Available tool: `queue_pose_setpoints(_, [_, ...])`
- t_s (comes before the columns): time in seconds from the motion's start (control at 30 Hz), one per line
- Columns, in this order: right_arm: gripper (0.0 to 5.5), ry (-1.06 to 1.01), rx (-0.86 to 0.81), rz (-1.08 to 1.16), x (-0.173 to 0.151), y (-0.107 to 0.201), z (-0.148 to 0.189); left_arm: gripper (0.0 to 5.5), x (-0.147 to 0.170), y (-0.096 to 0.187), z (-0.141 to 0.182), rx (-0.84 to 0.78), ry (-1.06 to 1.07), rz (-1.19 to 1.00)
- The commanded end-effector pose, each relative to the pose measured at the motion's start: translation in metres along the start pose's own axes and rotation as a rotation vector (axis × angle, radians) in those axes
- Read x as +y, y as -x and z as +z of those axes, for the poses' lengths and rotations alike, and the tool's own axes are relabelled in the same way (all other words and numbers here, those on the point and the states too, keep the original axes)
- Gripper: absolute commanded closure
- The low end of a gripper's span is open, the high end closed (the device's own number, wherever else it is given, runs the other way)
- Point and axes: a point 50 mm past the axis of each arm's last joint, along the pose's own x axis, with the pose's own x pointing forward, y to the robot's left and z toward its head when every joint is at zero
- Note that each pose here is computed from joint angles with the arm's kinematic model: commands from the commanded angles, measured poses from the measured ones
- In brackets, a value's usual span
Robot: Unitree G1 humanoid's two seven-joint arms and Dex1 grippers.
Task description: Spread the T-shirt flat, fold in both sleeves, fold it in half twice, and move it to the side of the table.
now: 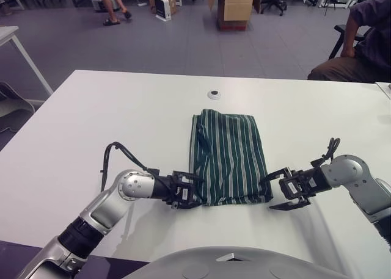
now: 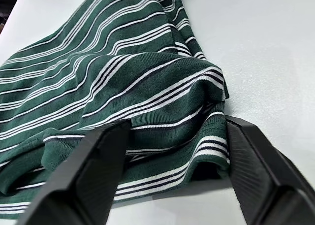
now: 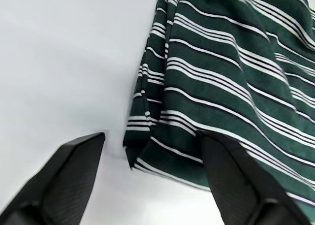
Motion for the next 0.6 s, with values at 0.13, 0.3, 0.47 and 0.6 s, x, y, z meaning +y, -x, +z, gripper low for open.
queue_pose_setpoints(0.13, [2.91, 0.010, 0.026, -0.003, -0.004, 0.005, -0.004, 3.67, 0.000, -0.008, -0.012, 0.023, 0.004, -0.042])
queue_pose_setpoints(0.3, [3.79, 0.011, 0.013, -0.008, -0.007, -0.001, -0.003, 4.47, 0.002, -0.010, -0.020, 0.013, 0.053, -0.037])
queue_pose_setpoints(0.47, [4.75, 0.002, 0.011, 0.001, -0.004, -0.005, -0.003, 5.27, -0.004, -0.006, -0.020, -0.020, 0.116, -0.061])
queue_pose_setpoints(0.6, [5.50, -0.048, -0.023, 0.016, 0.004, -0.006, -0.001, 5.41, -0.004, -0.002, -0.011, -0.097, 0.204, -0.053])
